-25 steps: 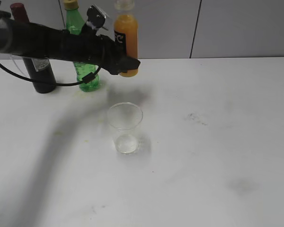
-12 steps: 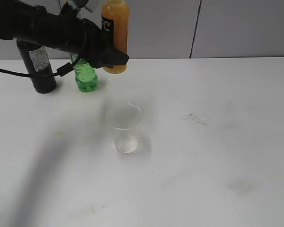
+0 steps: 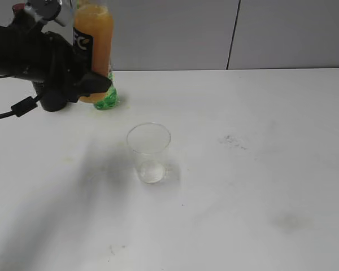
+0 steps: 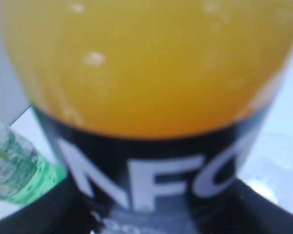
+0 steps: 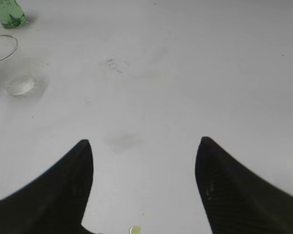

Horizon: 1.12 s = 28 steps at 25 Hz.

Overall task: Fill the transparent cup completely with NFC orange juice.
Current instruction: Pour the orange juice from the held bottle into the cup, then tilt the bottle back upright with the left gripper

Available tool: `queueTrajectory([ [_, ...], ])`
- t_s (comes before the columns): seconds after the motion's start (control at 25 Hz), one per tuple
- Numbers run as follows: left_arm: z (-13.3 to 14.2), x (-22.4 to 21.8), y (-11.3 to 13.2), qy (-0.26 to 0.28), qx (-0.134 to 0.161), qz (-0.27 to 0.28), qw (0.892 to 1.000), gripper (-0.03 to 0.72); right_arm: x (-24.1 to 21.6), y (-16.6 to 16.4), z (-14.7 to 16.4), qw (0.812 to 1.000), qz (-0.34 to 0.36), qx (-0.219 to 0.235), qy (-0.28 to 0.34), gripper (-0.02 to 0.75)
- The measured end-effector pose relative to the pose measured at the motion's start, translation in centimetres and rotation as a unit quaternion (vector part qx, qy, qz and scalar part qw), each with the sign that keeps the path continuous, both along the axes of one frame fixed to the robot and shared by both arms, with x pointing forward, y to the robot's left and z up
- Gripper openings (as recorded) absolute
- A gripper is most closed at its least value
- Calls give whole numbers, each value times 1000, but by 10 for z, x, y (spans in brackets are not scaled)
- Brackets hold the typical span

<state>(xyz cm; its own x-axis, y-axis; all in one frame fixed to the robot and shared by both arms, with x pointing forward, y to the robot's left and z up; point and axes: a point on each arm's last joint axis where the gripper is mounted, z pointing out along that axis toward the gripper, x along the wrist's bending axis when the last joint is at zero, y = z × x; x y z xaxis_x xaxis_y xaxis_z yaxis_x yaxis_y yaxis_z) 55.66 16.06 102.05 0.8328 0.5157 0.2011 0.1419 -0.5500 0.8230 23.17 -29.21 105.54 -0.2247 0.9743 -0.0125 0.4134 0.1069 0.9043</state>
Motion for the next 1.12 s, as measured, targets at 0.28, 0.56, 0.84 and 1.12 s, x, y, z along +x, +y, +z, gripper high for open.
queueTrajectory([
  [0.28, -11, -29, 29, -11, 52, 102, 993, 481, 0, 0, 0, 1000, 0, 0, 0, 506],
  [0.56, -10, -46, 35, -49, 93, 159, 982, 481, 0, 0, 0, 1000, 0, 0, 0, 506],
  [0.84, -1, -57, 11, -101, 122, 173, 972, 481, 0, 0, 0, 1000, 0, 0, 0, 506],
  [1.12, -4, -63, 16, -135, 265, 187, 936, 481, 0, 0, 0, 1000, 0, 0, 0, 506],
])
